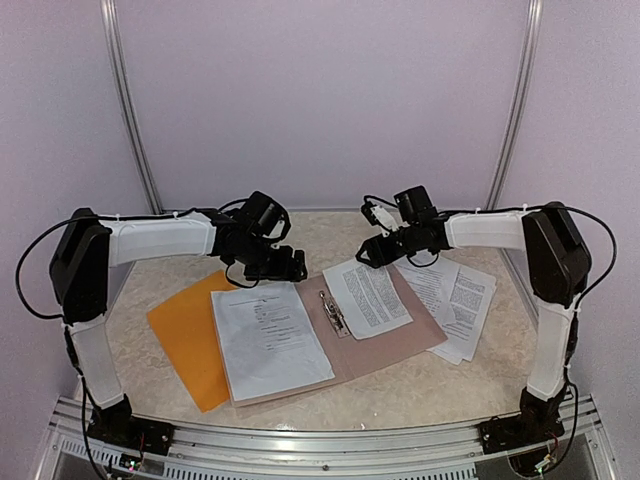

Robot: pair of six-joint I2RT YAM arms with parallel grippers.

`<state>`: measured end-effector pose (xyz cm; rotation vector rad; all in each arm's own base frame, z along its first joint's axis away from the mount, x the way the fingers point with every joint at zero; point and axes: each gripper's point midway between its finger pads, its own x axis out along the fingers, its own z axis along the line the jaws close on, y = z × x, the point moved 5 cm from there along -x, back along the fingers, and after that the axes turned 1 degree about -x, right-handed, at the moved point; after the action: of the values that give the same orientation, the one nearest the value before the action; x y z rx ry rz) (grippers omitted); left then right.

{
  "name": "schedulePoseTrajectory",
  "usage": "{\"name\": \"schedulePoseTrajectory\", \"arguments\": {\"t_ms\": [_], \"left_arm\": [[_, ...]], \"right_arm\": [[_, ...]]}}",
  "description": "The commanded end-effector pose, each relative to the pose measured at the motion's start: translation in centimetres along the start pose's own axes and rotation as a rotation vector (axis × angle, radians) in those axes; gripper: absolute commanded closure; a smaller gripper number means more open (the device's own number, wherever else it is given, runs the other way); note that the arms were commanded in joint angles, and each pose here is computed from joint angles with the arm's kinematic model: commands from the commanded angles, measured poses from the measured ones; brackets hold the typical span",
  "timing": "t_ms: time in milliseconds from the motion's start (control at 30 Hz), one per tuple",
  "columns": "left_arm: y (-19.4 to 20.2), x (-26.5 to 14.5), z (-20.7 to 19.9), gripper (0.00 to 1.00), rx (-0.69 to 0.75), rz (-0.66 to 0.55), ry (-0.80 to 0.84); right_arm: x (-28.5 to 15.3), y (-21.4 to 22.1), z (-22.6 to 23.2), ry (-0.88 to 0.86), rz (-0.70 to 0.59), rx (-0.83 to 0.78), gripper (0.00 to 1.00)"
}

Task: Put the files into the folder
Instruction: Place the file in the spring clip on the folder.

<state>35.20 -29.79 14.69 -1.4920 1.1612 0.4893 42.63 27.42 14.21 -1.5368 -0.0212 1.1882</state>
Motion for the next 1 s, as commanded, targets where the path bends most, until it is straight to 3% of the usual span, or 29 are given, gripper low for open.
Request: {"name": "schedulePoseTrajectory", "arguments": {"t_ms": [0,233,733,967], "left_arm": [[0.1,0.4,-0.2,0.10,0.012,0.015,-0.009],[-0.1,0.5,-0.3,0.10,0.018,0.019,-0.012],[-0.3,0.9,-0.1,0.10,0.018,0.022,-0.025],[-0.4,1.1,-0.2,0.10,0.019,0.025,-0.026]], "right_arm": [[0.9,1.9,0.9,-0.033,0.050,-0.006,0.37],[0.3,2.2,0.5,0.011,0.074,-0.039,0.49],[-2.8,1.4,-0.9,0.075,0.109,-0.116,1.00],[-3.8,1.1,-0.5,0.054,0.104,-0.120,1.00]]}}
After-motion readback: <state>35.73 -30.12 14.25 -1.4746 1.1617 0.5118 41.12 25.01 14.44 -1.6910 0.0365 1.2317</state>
